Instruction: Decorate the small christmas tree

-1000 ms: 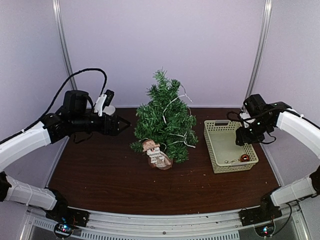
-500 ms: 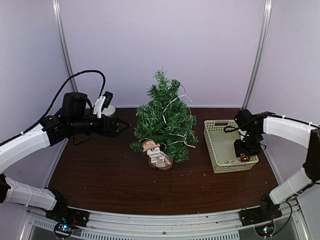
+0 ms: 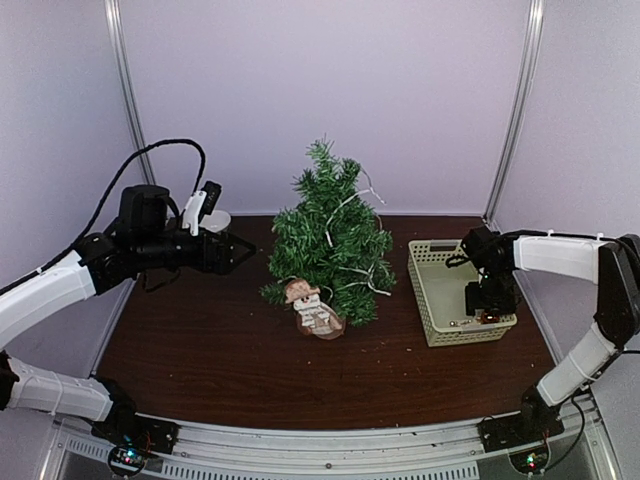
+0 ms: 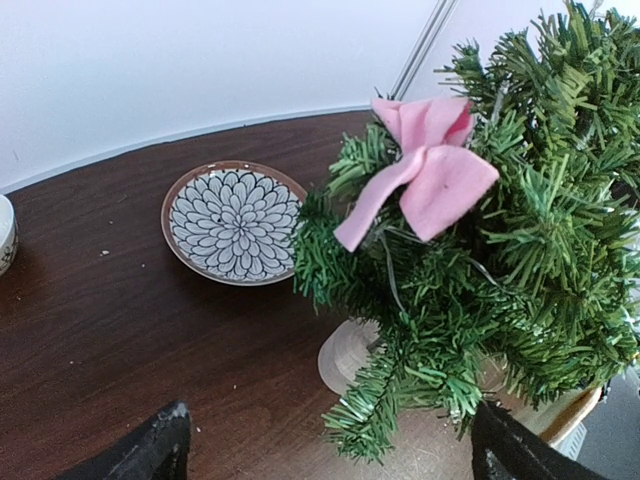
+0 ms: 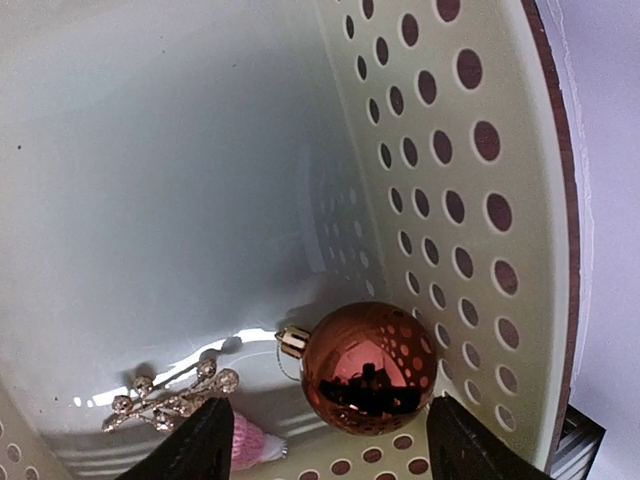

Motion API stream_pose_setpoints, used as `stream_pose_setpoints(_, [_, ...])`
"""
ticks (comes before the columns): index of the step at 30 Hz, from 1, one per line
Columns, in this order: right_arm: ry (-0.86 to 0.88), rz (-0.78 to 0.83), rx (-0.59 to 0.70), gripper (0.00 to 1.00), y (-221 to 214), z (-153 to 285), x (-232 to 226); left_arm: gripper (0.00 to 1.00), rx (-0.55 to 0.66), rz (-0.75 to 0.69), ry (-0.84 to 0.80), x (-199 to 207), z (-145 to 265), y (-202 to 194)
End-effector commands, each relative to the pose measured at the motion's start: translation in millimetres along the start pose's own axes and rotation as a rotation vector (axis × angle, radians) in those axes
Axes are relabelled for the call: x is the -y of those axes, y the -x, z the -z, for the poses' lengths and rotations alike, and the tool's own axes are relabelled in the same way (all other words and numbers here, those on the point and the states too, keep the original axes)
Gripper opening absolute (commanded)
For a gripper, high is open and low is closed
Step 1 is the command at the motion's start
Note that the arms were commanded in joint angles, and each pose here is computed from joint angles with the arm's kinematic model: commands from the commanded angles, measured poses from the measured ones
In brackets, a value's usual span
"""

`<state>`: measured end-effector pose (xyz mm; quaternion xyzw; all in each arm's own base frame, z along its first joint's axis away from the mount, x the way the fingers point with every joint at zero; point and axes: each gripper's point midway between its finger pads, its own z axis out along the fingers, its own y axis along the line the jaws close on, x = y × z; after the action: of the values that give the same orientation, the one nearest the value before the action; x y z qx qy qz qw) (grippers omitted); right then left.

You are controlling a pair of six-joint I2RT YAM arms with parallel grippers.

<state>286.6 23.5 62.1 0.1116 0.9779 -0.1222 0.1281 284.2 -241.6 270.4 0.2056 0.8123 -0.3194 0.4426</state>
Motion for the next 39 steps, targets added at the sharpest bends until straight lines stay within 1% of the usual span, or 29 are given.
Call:
stream_pose_setpoints(1, [-0.036, -0.05, 0.026, 0.71, 9, -9, 5, 0.98, 0.063, -0.004, 0.002, -1, 3, 14])
stream_pose_setpoints(5, [-0.032, -0.078, 0.022, 0.72, 15, -16, 5, 0.98, 0.065, -0.005, 0.004, -1, 3, 14])
stream_pose_setpoints(7, [-0.009, -0.083, 0.014, 0.7, 18, -21, 1, 0.98, 0.068, -0.007, 0.006, -1, 4, 15])
stream_pose_setpoints(12, [0.09, -0.083, 0.0, 0.59, 29, -27, -20, 0.98, 0.069, -0.01, 0.016, -3, 4, 15])
stream_pose_setpoints(15, [0.153, -0.091, 0.009, 0.59, 36, -23, -32, 0.98, 0.069, -0.01, 0.018, -3, 3, 16])
stream_pose_setpoints(20, [0.226, -0.114, 0.02, 0.62, 44, -17, -44, 0.98, 0.07, -0.011, 0.018, -3, 3, 17])
stream_pose_setpoints(24, [0.299, -0.108, 0.018, 0.73, 50, -6, -55, 0.98, 0.064, -0.017, 0.022, -3, 4, 17])
stream_pose_setpoints(26, [0.327, -0.082, 0.044, 0.78, 56, 4, -57, 0.98, 0.064, -0.02, 0.025, -3, 5, 18])
stream_pose_setpoints(28, [0.325, -0.02, 0.083, 0.84, 61, 14, -53, 0.98, 0.06, -0.021, 0.026, -3, 5, 18])
stream_pose_setpoints(29, [0.323, 0.019, 0.099, 0.85, 63, 18, -50, 0.98, 0.06, -0.023, 0.026, -3, 6, 18])
stream_pose_setpoints(32, [0.319, 0.15, 0.157, 0.86, 65, 30, -44, 0.98, 0.055, -0.028, 0.028, -3, 7, 17])
stream_pose_setpoints(34, [0.308, 0.2, 0.189, 0.85, 66, 33, -39, 0.98, 0.055, -0.031, 0.03, -3, 8, 18])
stream_pose_setpoints(36, [0.321, 0.245, 0.191, 0.83, 63, 35, -41, 0.97, 0.053, -0.034, 0.029, -2, 9, 18])
stream_pose_setpoints(39, [0.369, 0.319, 0.161, 0.82, 58, 35, -51, 0.98, 0.054, -0.038, 0.027, -1, 9, 18])
